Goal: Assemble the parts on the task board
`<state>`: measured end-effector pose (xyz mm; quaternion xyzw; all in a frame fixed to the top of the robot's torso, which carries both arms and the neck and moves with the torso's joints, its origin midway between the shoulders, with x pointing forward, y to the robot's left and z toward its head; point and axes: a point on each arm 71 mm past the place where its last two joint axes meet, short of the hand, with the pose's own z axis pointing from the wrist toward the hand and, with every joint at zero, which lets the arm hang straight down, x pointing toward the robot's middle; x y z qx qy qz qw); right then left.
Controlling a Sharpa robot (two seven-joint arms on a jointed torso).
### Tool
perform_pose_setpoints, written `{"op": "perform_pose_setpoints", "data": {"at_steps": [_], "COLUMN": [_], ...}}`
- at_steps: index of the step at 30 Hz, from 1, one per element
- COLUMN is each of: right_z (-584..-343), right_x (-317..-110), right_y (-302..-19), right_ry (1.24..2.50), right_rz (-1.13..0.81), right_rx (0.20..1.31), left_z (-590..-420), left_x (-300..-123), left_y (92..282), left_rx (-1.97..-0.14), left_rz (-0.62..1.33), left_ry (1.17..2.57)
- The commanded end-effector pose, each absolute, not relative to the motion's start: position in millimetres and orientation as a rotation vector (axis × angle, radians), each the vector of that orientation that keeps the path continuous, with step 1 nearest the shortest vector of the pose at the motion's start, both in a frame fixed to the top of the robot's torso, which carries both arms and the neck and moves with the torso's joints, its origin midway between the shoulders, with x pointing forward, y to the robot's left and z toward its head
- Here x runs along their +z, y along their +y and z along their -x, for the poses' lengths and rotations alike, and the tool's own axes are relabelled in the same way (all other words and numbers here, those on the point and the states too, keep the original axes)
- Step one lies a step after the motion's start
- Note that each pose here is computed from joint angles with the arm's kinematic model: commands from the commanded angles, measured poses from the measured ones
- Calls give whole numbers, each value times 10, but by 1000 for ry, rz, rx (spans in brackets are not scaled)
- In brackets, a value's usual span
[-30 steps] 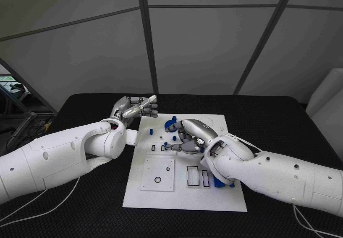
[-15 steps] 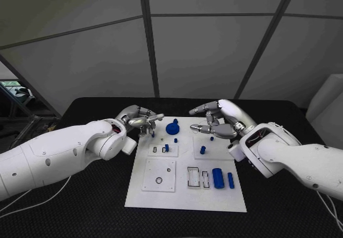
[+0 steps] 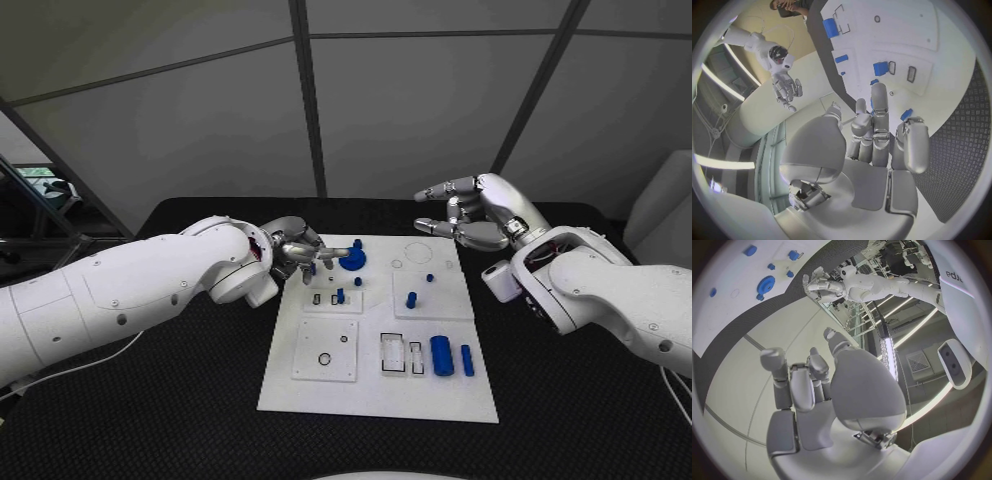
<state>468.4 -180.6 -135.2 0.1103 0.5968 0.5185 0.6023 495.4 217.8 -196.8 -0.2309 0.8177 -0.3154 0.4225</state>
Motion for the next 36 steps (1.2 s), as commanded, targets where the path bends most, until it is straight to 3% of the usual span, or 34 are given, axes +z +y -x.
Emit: {"op": "perform_pose_setpoints", "data": {"at_steps": [1, 14, 36], "right_z": [-4718, -4758, -4800], "right_x": [-1352, -1361, -1373], "right_y": [-1830, -1834, -1844], "right_ry": [1397, 1419, 1424], "right_rz": [-296, -310, -318], "right_rx": [1202, 1182, 1165], "left_z": [-4959, -4994, -5065], "left_x": [-2017, -2117, -2112], "left_y": [2158, 1915, 1766], "left_rx": [-560, -407, -373], "left_rz": [434, 311, 268], "left_ry": [2162, 2317, 2355]}}
